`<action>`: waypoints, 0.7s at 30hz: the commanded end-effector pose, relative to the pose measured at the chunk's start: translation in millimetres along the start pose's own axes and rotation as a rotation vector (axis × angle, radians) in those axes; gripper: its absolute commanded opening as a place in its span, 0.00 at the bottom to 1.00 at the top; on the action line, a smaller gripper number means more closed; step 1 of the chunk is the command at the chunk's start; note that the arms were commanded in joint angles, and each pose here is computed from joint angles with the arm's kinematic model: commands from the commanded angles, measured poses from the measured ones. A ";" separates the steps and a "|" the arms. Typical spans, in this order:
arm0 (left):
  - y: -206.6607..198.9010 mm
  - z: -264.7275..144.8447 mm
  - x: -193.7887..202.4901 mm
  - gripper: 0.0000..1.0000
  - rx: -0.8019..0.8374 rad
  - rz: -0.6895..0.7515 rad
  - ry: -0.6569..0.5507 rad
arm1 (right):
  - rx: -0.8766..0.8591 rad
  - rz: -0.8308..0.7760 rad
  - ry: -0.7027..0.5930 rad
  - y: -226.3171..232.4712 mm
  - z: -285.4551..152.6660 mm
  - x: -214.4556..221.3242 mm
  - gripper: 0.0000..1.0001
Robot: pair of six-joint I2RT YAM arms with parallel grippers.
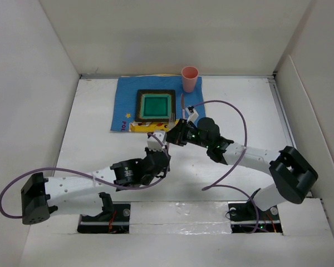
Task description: Set the dinner table for one person
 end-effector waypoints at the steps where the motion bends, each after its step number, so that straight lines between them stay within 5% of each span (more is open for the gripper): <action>1: -0.2 -3.7 -8.3 0.00 -0.050 -0.038 -0.071 | -0.084 -0.032 -0.071 18.8 -12.3 -14.2 0.24; 2: -0.9 -5.3 -9.7 0.00 -0.032 -0.049 -0.076 | -0.077 -0.056 -0.081 17.4 -14.3 -18.2 0.35; 8: -13.8 -3.7 -34.6 0.00 0.024 -0.120 -0.171 | 0.050 -0.097 -0.160 6.0 -50.7 -44.3 0.52; 15: -12.6 23.8 -60.9 0.00 0.023 -0.145 -0.203 | 0.205 -0.181 -0.272 -13.1 -95.7 -66.7 0.54; 21: 7.0 68.7 -123.2 0.00 -0.018 -0.208 -0.192 | 0.434 -0.233 -0.345 -63.9 -123.5 -72.7 0.53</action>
Point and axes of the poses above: each gripper's point midway between its finger pads, its own z axis out along the fingers, its own y axis along the line the jaws close on, x = y × z, the point moved 9 cm from there along -z, back along the fingers, and after that the axes turned 11 degrees about -z, right-handed, at the moved point
